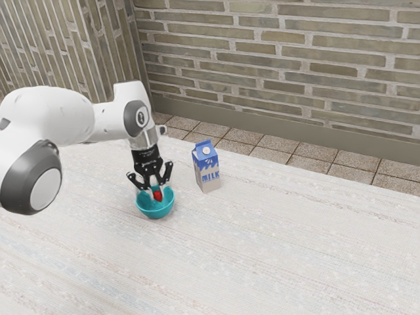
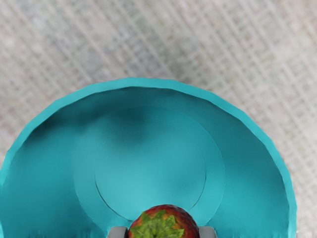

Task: Take strawberry from the bowl

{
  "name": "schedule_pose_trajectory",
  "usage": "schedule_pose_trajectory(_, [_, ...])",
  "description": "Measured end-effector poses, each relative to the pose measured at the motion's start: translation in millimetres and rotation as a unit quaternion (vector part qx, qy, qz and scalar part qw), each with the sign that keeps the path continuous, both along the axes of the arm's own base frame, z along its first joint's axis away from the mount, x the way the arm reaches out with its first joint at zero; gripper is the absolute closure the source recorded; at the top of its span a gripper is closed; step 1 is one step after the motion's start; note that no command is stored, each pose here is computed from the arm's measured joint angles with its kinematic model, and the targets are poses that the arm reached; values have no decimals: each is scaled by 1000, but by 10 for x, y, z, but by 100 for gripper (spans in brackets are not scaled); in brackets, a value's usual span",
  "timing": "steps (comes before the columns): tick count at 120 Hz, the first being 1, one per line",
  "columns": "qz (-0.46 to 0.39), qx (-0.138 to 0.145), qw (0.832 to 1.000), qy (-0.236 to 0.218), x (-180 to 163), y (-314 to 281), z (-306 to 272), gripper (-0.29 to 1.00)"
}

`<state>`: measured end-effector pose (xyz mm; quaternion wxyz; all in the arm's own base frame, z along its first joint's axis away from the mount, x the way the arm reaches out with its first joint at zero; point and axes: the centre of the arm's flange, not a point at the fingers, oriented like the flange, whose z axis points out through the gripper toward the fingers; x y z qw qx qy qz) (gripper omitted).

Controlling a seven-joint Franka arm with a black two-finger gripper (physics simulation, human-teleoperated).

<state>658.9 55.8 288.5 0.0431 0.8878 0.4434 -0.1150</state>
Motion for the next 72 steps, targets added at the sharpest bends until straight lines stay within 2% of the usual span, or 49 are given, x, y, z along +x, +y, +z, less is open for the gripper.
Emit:
schedule_pose_trajectory(8, [-19,1,1000,-24,-8,-109,431,63])
schedule_pose_trajectory(18, [-81,-2,996,-37,-31,-774,751,64])
schedule_pose_trajectory(30, [-136,-9,990,-27,-90,-1407,723,65])
schedule_pose_trajectory(45, [-157,-1,988,-12,-4,-1655,473,64])
schedule_pose_trajectory(60, [-164,-3,986,-11,29,-1748,420,39])
schedule_pose_trajectory(64, [-174,-10,984,-24,-7,-1846,634,34])
schedule_pose_trajectory(72, [-217,-30,974,-62,-229,-2051,1423,25])
